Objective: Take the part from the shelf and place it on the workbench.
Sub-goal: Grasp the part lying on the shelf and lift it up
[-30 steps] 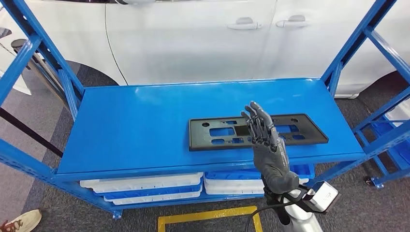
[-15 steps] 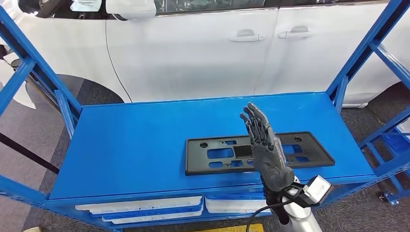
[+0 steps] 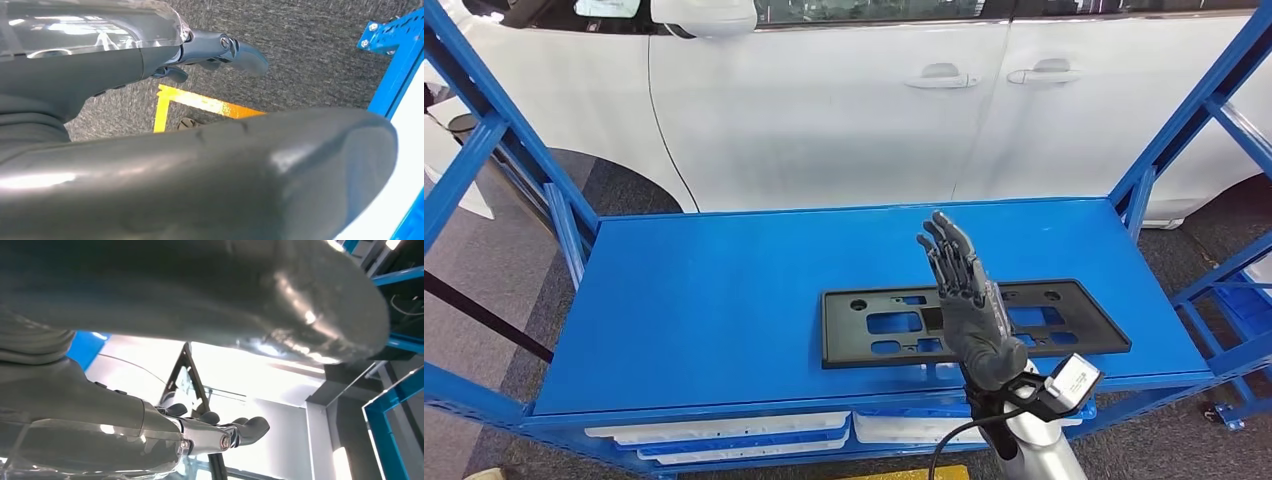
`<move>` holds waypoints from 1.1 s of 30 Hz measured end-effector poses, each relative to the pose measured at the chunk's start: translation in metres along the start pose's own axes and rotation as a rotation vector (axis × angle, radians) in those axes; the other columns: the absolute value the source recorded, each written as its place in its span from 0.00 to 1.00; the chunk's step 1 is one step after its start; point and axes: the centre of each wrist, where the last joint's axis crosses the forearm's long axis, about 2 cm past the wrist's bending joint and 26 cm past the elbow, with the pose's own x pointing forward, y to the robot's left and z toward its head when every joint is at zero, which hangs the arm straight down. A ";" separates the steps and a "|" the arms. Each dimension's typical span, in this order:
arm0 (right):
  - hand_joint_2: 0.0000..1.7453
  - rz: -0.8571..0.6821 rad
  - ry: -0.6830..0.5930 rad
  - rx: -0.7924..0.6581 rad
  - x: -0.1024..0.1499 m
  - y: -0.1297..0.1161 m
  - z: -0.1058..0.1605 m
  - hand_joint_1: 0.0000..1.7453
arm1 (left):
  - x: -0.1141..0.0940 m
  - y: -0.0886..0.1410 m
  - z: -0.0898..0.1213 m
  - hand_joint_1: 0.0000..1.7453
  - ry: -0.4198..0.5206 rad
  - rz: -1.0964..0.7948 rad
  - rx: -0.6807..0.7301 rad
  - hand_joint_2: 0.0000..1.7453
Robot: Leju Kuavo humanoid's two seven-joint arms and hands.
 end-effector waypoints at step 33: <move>0.00 0.170 0.058 -0.019 0.020 -0.031 0.034 0.00 | -0.001 0.001 0.000 0.00 -0.097 -0.001 -0.079 0.00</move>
